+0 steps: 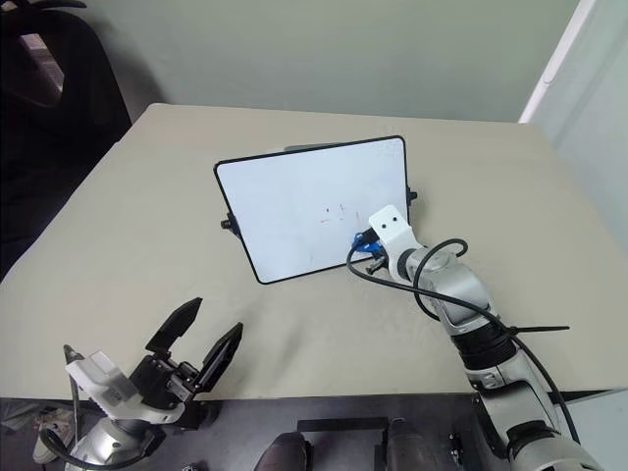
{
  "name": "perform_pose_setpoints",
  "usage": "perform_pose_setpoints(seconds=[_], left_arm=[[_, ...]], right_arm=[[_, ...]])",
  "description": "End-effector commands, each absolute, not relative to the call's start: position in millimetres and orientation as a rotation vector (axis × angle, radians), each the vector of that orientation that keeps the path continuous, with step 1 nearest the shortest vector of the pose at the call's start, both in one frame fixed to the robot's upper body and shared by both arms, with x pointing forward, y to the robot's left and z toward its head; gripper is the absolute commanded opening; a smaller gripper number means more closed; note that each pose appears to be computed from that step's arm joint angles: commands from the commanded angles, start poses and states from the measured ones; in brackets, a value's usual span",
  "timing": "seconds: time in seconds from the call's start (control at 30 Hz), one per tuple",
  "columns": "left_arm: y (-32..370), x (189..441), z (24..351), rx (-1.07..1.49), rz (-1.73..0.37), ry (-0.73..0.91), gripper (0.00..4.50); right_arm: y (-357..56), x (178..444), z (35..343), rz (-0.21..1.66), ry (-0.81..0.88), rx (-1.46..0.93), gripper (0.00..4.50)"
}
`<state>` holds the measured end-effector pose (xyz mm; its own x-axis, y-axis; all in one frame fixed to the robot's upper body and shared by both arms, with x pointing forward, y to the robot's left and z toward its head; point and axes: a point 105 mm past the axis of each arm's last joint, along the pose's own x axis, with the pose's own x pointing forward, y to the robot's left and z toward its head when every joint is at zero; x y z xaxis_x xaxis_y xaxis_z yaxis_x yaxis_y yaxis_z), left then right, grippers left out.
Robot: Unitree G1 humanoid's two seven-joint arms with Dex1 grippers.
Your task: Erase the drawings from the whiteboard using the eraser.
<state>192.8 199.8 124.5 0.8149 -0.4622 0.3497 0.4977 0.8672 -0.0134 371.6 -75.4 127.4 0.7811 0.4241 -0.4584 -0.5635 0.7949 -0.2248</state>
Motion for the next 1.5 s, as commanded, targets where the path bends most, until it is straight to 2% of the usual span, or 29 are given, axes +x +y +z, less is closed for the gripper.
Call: perform_pose_setpoints(seconds=[0.03, 0.2, 0.33, 0.43, 0.6, 0.67, 0.77, 1.1, 1.27, 1.37, 1.5], left_arm=[[196.1, 190.7, 132.7, -0.091, -0.527, -0.381, 4.50], [193.9, 190.9, 133.0, -0.092, -0.528, -0.383, 4.50], [193.8, 191.4, 133.1, -0.094, -0.528, -0.382, 4.50], [194.0, 191.8, 133.0, -0.095, -0.525, -0.382, 4.50], [197.1, 193.0, 133.1, -0.096, -0.517, -0.382, 4.50], [198.0, 193.4, 133.2, -0.096, -0.515, -0.383, 4.50], [199.2, 193.6, 133.5, -0.096, -0.513, -0.383, 4.50], [198.5, 193.2, 134.1, -0.099, -0.518, -0.384, 4.50], [198.9, 193.0, 134.5, -0.098, -0.516, -0.386, 4.50], [200.4, 192.7, 134.9, -0.098, -0.513, -0.387, 4.50], [200.7, 192.5, 135.0, -0.101, -0.515, -0.386, 4.50]], right_arm=[[-77.9, 384.2, 173.1, 0.506, 0.254, -0.345, 0.37], [-75.0, 390.5, 206.8, 0.495, 0.173, -0.345, 0.37], [-70.4, 390.9, 214.1, 0.499, 0.153, -0.346, 0.37], [-71.4, 390.0, 199.7, 0.500, 0.189, -0.366, 0.37], [-76.6, 376.7, 148.9, 0.537, 0.351, -0.427, 0.37], [-78.6, 375.0, 143.3, 0.536, 0.367, -0.436, 0.37], [-72.8, 374.4, 152.5, 0.558, 0.332, -0.431, 0.37], [-54.3, 387.3, 214.0, 0.565, 0.161, -0.407, 0.37], [-46.7, 390.1, 231.6, 0.571, 0.113, -0.413, 0.37], [-44.7, 390.8, 231.0, 0.571, 0.105, -0.438, 0.37], [-45.3, 383.4, 197.4, 0.615, 0.190, -0.502, 0.37]])
